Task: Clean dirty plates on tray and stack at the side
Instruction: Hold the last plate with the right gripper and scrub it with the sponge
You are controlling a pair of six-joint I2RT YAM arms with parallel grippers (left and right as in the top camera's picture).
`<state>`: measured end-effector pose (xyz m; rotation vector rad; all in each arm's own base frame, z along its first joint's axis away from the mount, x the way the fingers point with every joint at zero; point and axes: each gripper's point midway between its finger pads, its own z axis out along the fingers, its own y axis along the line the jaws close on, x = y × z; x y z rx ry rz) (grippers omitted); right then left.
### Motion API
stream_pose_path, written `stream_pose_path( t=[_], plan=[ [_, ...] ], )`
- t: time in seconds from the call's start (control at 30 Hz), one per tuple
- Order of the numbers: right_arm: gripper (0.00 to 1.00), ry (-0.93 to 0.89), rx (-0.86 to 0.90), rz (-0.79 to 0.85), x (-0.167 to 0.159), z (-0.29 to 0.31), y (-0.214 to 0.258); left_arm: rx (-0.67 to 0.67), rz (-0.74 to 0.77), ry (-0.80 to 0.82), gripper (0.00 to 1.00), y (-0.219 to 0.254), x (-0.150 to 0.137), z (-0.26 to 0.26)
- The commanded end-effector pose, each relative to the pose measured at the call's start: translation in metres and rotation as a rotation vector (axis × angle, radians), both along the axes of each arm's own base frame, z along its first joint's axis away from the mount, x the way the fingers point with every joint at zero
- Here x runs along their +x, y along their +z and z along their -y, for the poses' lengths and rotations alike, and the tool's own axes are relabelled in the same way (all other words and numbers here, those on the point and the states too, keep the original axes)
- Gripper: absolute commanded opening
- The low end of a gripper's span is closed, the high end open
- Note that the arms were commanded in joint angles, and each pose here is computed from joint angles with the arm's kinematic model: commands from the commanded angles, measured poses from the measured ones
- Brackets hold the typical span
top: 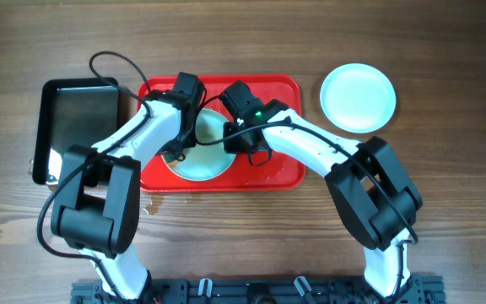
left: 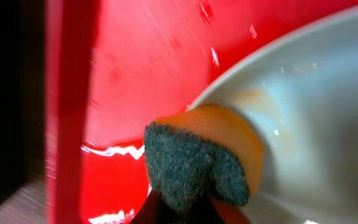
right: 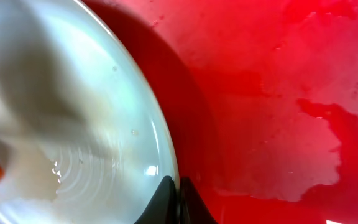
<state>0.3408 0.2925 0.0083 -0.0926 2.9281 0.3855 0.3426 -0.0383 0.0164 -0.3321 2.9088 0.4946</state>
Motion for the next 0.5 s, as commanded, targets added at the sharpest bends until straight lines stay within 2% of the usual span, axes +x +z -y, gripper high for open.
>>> stream_pose_path(
  t=[0.0,0.17,0.37,0.47],
  plan=[
    [0.04,-0.039,-0.105,0.021,0.008,0.028,-0.009,0.313,0.08,0.043,0.04,0.023,0.013,-0.056],
    [0.04,-0.04,-0.103,0.025,0.009,0.027,-0.008,0.249,0.198,0.18,0.04,0.044,0.022,-0.051],
    [0.04,-0.046,-0.1,0.052,0.015,0.027,-0.006,0.034,0.267,0.227,0.04,0.069,0.025,-0.029],
    [0.04,-0.047,-0.117,0.103,0.026,0.033,0.009,-0.157,0.208,0.245,0.04,0.067,0.016,-0.011]
  ],
)
